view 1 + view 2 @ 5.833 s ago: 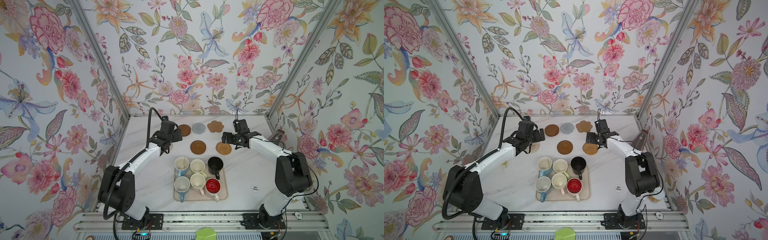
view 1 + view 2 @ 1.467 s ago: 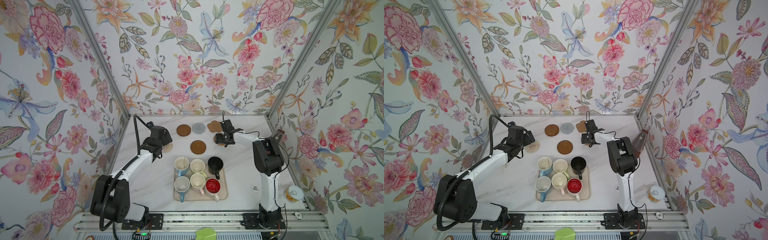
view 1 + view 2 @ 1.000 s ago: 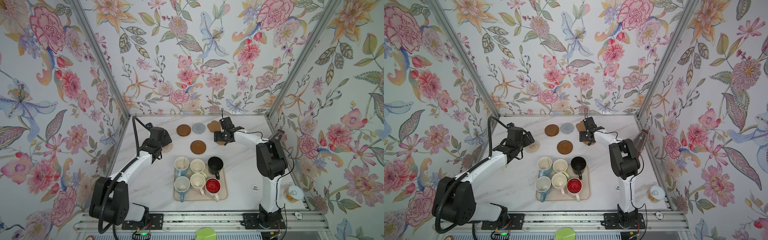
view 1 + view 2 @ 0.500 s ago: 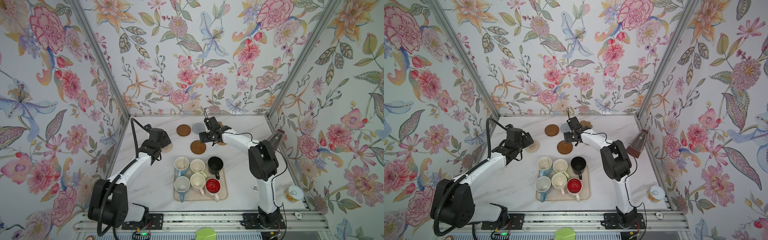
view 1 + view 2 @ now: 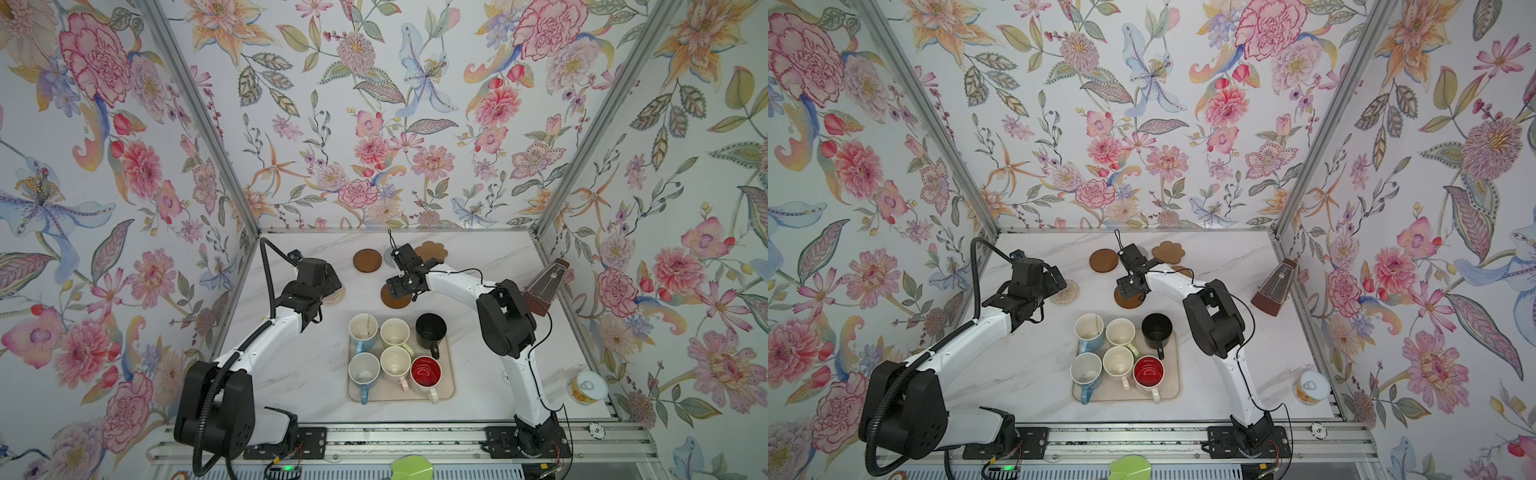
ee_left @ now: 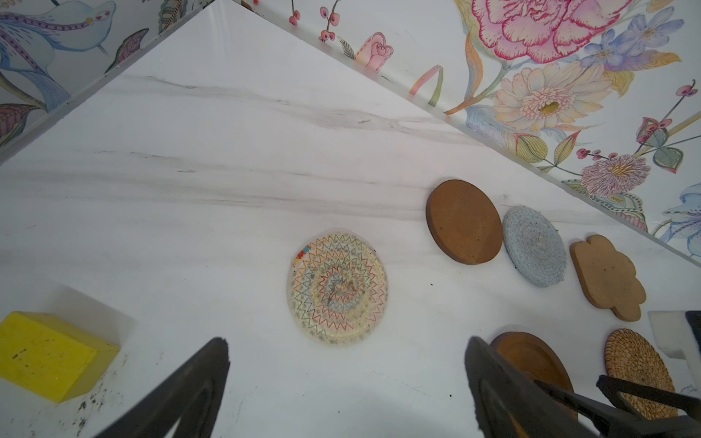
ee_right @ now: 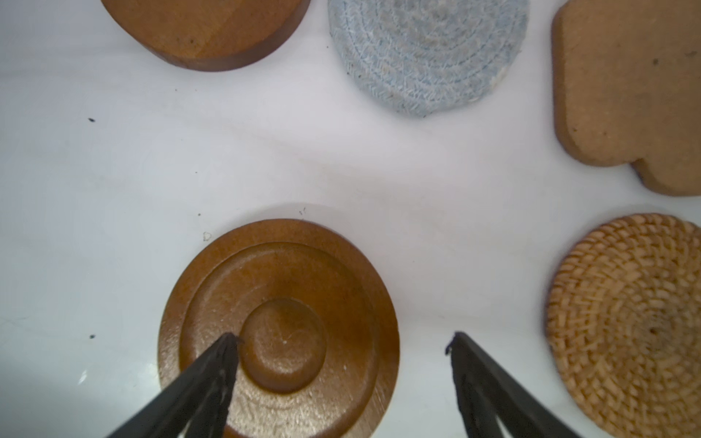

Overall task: Place cups on coasters
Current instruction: Move the coaster to the top-center of the table.

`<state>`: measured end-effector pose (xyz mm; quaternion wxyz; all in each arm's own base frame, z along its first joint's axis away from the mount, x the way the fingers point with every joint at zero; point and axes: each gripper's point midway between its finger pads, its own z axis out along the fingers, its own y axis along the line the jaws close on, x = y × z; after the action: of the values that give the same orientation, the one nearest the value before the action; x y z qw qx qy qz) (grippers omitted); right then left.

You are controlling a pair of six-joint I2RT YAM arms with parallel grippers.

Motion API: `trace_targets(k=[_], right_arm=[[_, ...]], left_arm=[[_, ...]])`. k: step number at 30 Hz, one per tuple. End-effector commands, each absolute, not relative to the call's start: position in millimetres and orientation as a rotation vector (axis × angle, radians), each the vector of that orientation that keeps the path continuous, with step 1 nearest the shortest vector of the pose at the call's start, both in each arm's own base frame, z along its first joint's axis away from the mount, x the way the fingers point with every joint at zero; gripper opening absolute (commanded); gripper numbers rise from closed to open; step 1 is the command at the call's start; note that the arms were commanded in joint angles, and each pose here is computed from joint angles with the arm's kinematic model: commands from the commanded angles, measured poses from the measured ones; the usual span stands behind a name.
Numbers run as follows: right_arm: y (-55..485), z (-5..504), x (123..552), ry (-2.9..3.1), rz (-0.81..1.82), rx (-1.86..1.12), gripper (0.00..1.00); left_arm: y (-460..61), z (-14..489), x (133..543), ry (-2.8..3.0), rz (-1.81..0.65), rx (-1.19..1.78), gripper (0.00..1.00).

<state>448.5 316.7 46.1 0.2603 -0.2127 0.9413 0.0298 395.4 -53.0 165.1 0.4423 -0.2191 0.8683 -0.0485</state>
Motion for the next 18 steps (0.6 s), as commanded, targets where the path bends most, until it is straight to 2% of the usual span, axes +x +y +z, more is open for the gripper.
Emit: trace_targets(k=[1,18], right_arm=[[311,41,450,2.558,-0.005,-0.615,0.89],[271,23,480,2.585,-0.138,-0.536,0.88]], left_arm=[[-46,164,390,2.149,-0.107,-0.571,0.99],[-42,167,392,2.148,-0.102,-0.572,0.99]])
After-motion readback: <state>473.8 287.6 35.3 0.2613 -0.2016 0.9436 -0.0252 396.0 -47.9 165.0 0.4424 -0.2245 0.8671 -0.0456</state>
